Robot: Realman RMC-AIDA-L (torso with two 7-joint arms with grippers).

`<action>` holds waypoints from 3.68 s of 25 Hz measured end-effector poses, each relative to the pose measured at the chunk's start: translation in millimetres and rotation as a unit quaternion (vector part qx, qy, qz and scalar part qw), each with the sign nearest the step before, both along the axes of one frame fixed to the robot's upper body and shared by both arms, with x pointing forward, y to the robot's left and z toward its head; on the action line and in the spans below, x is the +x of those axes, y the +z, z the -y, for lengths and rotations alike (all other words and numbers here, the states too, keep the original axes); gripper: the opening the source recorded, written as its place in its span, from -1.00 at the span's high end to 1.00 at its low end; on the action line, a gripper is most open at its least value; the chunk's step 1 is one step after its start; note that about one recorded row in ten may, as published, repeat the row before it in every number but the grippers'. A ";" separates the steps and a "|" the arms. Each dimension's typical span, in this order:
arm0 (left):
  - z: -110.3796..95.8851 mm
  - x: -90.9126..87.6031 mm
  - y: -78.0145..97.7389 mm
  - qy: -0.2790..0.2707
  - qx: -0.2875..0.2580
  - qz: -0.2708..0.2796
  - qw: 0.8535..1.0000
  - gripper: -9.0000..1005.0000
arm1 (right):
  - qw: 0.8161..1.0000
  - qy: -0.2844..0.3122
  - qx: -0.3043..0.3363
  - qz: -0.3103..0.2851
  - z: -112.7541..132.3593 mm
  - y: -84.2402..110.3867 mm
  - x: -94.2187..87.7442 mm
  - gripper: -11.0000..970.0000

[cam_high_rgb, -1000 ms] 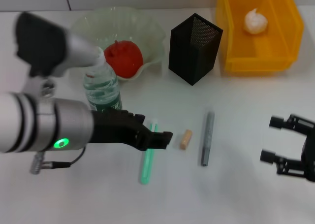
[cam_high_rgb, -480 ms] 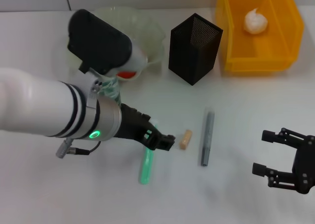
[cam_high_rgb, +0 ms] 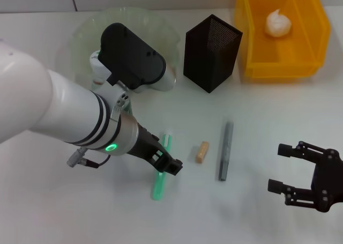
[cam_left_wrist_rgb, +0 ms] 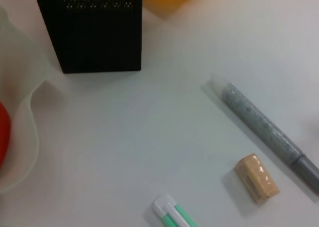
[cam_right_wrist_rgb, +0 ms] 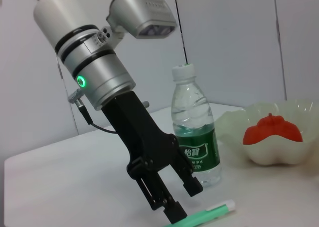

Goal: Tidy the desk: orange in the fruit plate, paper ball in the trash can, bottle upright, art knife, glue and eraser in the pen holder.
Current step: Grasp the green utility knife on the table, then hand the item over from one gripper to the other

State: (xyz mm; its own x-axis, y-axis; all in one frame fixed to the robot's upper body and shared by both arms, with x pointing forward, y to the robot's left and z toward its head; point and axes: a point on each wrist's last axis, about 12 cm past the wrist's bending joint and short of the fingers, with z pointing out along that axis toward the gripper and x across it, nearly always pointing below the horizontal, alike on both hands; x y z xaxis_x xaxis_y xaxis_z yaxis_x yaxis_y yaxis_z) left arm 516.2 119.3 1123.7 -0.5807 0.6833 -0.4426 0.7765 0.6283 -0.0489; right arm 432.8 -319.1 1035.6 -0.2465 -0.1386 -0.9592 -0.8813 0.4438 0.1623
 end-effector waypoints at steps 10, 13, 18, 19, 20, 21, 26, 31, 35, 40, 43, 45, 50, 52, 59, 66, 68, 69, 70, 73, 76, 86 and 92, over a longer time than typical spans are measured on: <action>0.9 4.2 -8.1 -0.005 0.018 -0.003 1.000 -0.48 | 1.000 -0.001 0.003 -0.005 -2.2 -0.9 0.0 -0.71; 2.6 4.5 -10.8 -0.012 0.027 -0.006 1.000 -0.48 | 1.000 -0.001 0.004 -0.006 -2.4 -0.8 0.3 -0.71; 6.7 2.2 -11.4 -0.027 0.038 -0.009 0.999 -0.48 | 1.000 -0.001 0.005 -0.009 -2.5 -0.8 0.6 -0.71; 7.2 2.0 -11.1 -0.029 0.040 -0.009 0.999 -0.48 | 1.000 -0.002 0.005 -0.010 -2.5 -0.8 0.7 -0.71; 7.5 2.1 -10.7 -0.030 0.042 -0.010 0.999 -0.47 | 1.000 -0.002 0.005 -0.010 -2.5 -0.8 0.7 -0.71; 7.4 1.9 -10.5 -0.031 0.044 -0.013 0.998 -0.47 | 1.000 -0.002 0.006 -0.011 -2.5 -0.8 0.7 -0.71; 7.6 1.1 -10.0 -0.035 0.049 -0.018 0.998 -0.39 | 1.000 -0.003 0.006 -0.013 -2.5 -0.8 0.7 -0.71; 7.0 0.2 -10.5 -0.036 0.055 -0.022 0.998 -0.01 | 1.000 -0.003 0.008 -0.018 -2.2 0.0 1.1 -0.71; 6.5 0.1 -10.3 -0.037 0.057 -0.024 0.997 0.22 | 1.000 -0.003 0.009 -0.019 -1.7 0.6 1.3 -0.71; 6.7 -0.5 -10.1 -0.039 0.060 -0.026 0.997 0.34 | 1.000 -0.002 0.010 -0.019 -1.4 1.1 1.1 -0.71; 7.2 -1.2 -9.0 -0.042 0.064 -0.029 0.997 0.39 | 1.000 -0.002 0.010 -0.019 -0.9 1.4 1.1 -0.71; 7.2 -1.2 -9.0 -0.042 0.064 -0.029 0.997 0.42 | 1.000 -0.003 0.011 -0.019 -0.7 1.5 1.1 -0.71; 7.6 -0.7 -6.5 -0.048 0.076 -0.035 0.995 0.50 | 1.000 -0.004 0.012 -0.023 0.2 2.0 1.3 -0.71; 8.3 -1.3 -5.0 -0.052 0.079 -0.035 0.995 0.53 | 1.000 -0.004 0.013 -0.024 0.3 2.2 1.4 -0.71; 9.2 -1.2 -3.3 -0.057 0.087 -0.032 0.994 0.74 | 1.000 -0.004 0.014 -0.026 0.3 3.2 2.8 -0.71; 11.0 -1.2 6.2 -0.060 0.081 -0.013 0.995 0.96 | 1.000 -0.005 0.014 -0.026 1.2 3.8 3.3 -0.71; 10.5 -1.7 6.7 -0.060 0.081 -0.013 0.995 0.91 | 1.000 -0.005 0.014 -0.027 1.2 3.8 3.3 -0.71; 10.7 -2.2 6.1 -0.061 0.082 -0.014 0.995 0.89 | 1.000 -0.004 0.014 -0.027 1.2 3.8 3.3 -0.71; 11.0 -2.8 5.4 -0.063 0.083 -0.014 0.994 0.86 | 1.000 -0.005 0.014 -0.027 1.2 3.8 3.3 -0.71; 11.6 -4.0 4.2 -0.065 0.085 -0.016 0.994 0.79 | 1.000 -0.005 0.014 -0.027 1.2 3.8 3.3 -0.71; 14.0 -6.5 1.2 -0.073 0.087 -0.015 0.993 0.63 | 1.000 -0.004 0.014 -0.027 1.2 4.0 3.5 -0.71; 9.4 -3.5 -5.9 -0.062 0.095 -0.016 0.993 0.13 | 1.000 -0.002 0.013 -0.029 1.0 5.0 4.7 -0.71; 11.1 -6.9 -8.5 -0.069 0.097 -0.020 0.993 0.13 | 1.000 -0.003 0.013 -0.029 1.1 5.0 4.7 -0.71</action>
